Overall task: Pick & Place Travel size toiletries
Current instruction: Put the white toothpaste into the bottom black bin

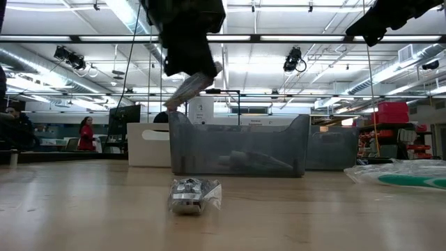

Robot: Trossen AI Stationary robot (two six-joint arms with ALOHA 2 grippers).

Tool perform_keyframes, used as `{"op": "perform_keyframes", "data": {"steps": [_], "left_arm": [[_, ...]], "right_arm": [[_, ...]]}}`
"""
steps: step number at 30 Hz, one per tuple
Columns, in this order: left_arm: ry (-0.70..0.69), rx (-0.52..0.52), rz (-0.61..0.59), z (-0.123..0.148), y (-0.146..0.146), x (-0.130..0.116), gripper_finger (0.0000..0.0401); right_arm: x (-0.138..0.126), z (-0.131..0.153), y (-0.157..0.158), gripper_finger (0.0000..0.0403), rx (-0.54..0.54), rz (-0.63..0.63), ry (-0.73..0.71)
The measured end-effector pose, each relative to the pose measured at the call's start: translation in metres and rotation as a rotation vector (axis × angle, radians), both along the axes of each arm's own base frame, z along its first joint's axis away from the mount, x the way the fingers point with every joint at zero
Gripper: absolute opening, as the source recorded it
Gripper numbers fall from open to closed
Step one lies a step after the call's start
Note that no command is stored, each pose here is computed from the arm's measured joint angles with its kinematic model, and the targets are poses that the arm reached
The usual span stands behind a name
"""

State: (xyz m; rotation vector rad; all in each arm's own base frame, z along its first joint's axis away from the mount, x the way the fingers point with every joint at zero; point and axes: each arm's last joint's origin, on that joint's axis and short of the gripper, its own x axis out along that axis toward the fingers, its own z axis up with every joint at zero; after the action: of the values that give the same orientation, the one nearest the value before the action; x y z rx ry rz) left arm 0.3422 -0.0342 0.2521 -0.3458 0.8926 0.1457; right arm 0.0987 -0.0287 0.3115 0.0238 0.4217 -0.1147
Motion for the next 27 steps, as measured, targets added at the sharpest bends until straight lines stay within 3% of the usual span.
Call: {"op": "perform_keyframes", "data": {"steps": [12,27], "left_arm": [[-0.26,0.023,0.073,0.015,0.016,0.021,0.0115],[-0.133,0.074,0.11,-0.021,0.022,0.027,0.0114]], "right_arm": [[0.0,0.0,0.0,0.0014,0.0,0.0,0.0],[0.0,0.0,0.0,0.0013,0.0,0.0,0.0]]}}
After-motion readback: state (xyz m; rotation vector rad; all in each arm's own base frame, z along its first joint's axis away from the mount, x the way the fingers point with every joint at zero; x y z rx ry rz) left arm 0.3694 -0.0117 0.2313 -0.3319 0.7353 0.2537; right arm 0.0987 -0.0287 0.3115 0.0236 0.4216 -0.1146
